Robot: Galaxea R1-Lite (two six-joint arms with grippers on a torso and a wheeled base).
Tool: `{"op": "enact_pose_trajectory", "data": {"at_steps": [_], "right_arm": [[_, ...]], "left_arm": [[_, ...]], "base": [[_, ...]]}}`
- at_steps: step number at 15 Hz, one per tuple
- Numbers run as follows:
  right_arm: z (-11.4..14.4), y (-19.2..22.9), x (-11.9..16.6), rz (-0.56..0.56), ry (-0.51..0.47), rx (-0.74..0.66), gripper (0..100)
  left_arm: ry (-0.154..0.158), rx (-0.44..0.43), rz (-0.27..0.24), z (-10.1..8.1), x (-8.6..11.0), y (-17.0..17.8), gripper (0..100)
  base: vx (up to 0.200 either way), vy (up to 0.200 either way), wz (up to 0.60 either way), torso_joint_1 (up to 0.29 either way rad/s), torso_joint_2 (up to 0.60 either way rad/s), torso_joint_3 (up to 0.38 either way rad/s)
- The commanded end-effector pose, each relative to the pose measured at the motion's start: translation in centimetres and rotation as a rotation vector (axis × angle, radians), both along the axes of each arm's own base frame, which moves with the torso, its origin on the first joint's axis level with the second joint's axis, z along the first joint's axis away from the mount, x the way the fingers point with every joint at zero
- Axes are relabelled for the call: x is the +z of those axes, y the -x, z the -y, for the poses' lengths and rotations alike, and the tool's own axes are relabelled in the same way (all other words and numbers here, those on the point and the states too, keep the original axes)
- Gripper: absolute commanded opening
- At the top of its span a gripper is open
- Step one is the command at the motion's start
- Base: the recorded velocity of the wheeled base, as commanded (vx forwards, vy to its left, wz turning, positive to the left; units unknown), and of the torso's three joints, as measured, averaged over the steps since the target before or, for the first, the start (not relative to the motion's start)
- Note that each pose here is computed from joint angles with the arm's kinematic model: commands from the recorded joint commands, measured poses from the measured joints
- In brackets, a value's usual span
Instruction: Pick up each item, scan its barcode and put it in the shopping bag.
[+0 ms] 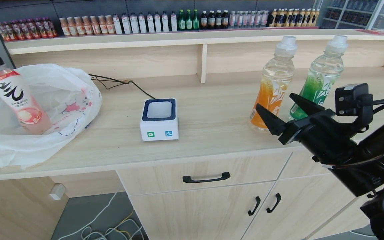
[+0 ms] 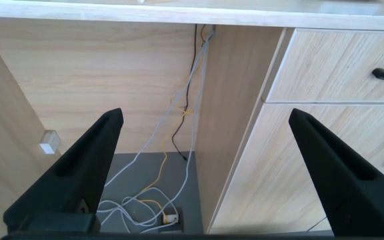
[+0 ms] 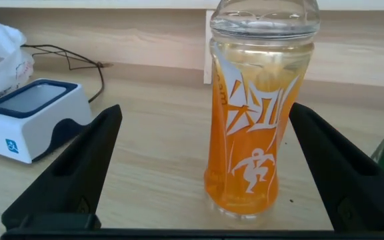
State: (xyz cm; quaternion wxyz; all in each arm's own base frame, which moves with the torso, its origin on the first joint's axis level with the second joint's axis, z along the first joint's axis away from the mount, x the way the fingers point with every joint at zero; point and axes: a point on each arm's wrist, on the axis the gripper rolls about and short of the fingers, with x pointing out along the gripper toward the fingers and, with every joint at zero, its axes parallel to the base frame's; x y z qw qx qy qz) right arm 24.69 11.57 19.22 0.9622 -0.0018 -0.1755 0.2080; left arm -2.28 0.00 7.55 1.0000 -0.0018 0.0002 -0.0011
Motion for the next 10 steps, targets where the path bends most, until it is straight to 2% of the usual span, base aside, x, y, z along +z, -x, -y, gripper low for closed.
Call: {"op": "enact_pose_trajectory", "data": {"at_steps": [1, 10], "right_arm": [[0.3, -1.5, -0.4, 0.001, 0.013, -0.021, 100], [1.7, -5.5, -0.4, 0.034, 0.011, -0.096, 100]], "left_arm": [[-0.004, -0.001, 0.0, 0.0, 0.0, 0.0, 100], [-0.004, -0.001, 0.0, 0.0, 0.0, 0.0, 100]], "base": [[0.0, 0.0, 0.0, 0.0, 0.0, 0.0], [0.0, 0.0, 0.0, 0.0, 0.0, 0.0]]}}
